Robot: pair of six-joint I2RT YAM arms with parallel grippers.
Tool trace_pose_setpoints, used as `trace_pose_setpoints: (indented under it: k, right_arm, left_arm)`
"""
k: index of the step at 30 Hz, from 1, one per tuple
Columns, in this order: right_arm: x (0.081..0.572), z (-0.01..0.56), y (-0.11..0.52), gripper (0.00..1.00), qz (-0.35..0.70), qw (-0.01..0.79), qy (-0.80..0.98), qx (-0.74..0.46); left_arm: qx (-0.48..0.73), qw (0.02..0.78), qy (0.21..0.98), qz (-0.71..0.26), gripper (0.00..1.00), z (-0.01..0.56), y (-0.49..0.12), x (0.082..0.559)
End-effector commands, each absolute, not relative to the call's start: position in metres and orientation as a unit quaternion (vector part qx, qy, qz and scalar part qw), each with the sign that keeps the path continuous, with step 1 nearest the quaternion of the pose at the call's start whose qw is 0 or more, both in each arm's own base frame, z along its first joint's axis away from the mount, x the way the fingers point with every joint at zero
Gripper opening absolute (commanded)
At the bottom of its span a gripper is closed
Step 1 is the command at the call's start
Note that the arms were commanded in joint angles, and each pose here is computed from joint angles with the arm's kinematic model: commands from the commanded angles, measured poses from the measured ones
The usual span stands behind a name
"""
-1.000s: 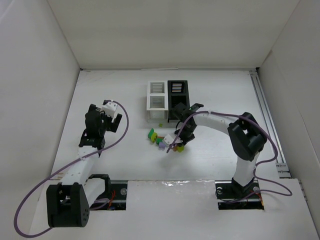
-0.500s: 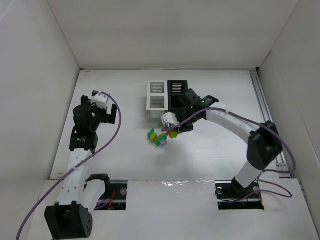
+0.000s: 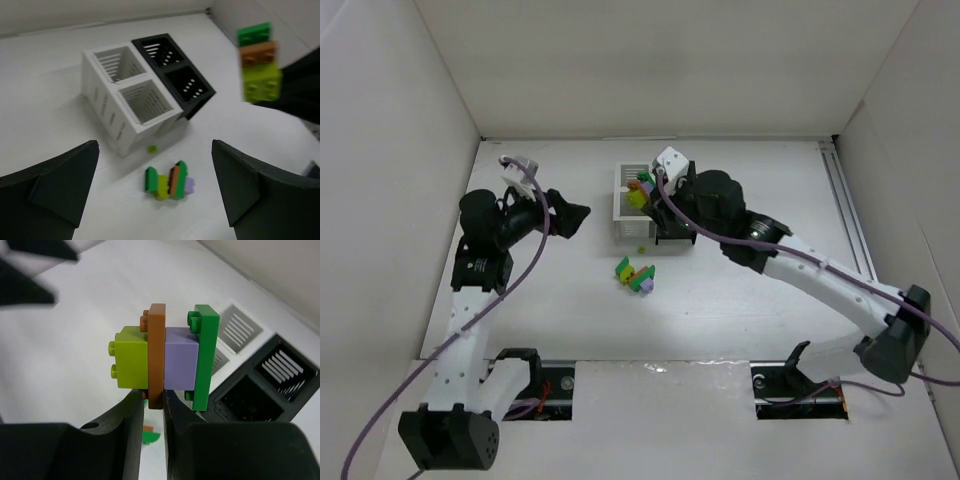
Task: Sort the legos into containers by color
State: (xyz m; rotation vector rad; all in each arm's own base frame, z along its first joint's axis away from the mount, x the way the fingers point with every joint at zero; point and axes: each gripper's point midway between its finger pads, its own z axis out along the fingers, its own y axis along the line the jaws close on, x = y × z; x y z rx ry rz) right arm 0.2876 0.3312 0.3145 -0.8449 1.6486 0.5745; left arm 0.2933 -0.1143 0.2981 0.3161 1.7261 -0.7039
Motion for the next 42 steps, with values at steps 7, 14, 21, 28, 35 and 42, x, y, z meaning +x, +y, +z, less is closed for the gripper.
trace_pose_setpoints:
  k: [7,14,21,28,35,42]
  right_arm:
    - [0.344,0.34,0.314,0.0,0.219,0.624,0.743,-0.107]
    - [0.333,0.347,0.318,0.0,0.256,0.613,0.74,-0.105]
    - [0.321,0.349,0.327,0.0,0.278,0.603,0.737,-0.127]
    - [0.317,0.352,0.335,0.0,0.288,0.598,0.735,-0.138]
    - [0.321,0.348,0.346,0.0,0.292,0.591,0.738,-0.146]
    - [0.318,0.344,0.356,0.0,0.3,0.583,0.738,-0.158]
  left_arm:
    - [0.167,0.566,0.652,-0.476,0.97,0.36,-0.184,0.27]
    - [0.134,0.556,0.686,-0.45,0.97,0.329,-0.187,0.3]
    - [0.144,0.561,0.68,-0.45,0.96,0.338,-0.198,0.315]
    - [0.166,0.546,0.657,-0.493,0.96,0.352,-0.21,0.31]
    - [0.182,0.52,0.648,-0.526,0.98,0.354,-0.224,0.304]
    - [0.195,0.512,0.643,-0.534,0.98,0.356,-0.233,0.304]
